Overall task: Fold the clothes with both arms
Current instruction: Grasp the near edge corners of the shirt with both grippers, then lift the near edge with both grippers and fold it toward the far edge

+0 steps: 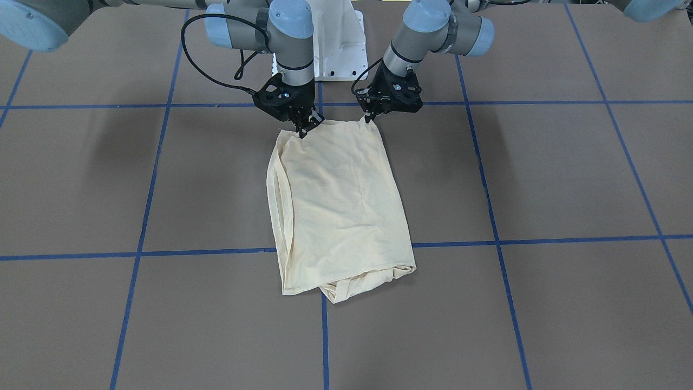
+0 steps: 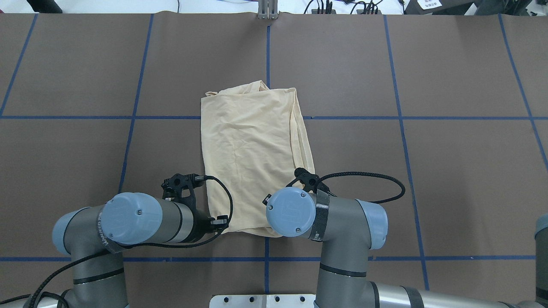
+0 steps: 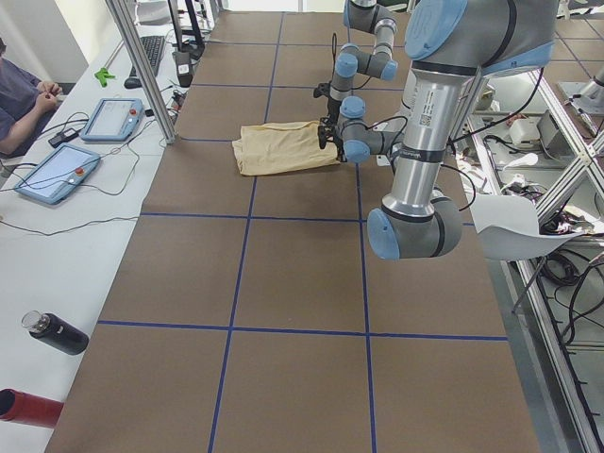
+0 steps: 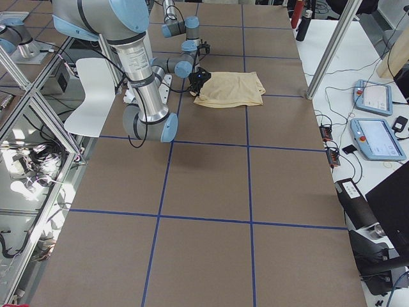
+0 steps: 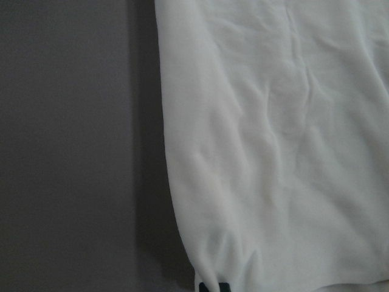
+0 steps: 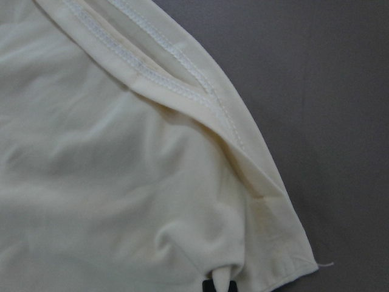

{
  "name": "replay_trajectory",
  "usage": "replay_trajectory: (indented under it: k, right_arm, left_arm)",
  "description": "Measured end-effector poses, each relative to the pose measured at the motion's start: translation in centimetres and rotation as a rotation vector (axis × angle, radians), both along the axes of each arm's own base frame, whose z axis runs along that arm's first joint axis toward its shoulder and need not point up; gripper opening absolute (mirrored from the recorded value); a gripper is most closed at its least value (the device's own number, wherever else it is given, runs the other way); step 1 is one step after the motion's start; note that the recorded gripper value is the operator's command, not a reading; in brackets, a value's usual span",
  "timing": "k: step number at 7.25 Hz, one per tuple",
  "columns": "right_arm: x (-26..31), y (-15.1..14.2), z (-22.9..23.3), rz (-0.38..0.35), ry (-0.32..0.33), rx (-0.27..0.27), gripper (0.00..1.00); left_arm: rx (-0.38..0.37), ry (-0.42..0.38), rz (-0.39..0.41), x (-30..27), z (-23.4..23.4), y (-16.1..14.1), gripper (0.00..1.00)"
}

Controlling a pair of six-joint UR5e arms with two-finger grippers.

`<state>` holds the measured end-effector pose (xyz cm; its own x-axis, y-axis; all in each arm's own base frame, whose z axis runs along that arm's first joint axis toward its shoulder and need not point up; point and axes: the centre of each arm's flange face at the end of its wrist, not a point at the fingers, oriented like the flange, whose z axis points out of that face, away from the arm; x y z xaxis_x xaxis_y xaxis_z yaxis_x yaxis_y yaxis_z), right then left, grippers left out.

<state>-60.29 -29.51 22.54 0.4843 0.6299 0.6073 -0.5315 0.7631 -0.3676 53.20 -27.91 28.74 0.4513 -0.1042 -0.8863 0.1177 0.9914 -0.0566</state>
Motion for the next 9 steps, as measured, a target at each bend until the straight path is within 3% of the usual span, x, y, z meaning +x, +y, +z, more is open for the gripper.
replay_trajectory:
  k: [2,4,6,7,9]
  right_arm:
    - [3.2,1.1,-0.5,-0.007,-0.038,0.006,0.00]
    - [6.8,4.8,-2.3,-0.042,-0.063,-0.002,0.00]
    - [10.8,8.0,-5.4,-0.068,-0.073,-0.020,0.00]
    - [11.7,8.0,-6.0,-0.065,-0.067,-0.020,0.00]
    - [11.5,4.2,-5.3,-0.028,-0.034,0.016,0.00]
  left_arm:
    - [0.001,0.048,0.027,-1.6,-2.0,0.8,0.00]
    - [0.009,0.120,0.061,-4.7,-5.5,2.5,0.00]
    - [-0.009,0.132,0.112,-8.6,-9.4,4.4,0.00]
    - [-0.024,0.116,0.131,-9.4,-10.4,4.8,0.00]
    - [-0.040,0.069,0.092,-7.7,-10.8,1.8,0.00]
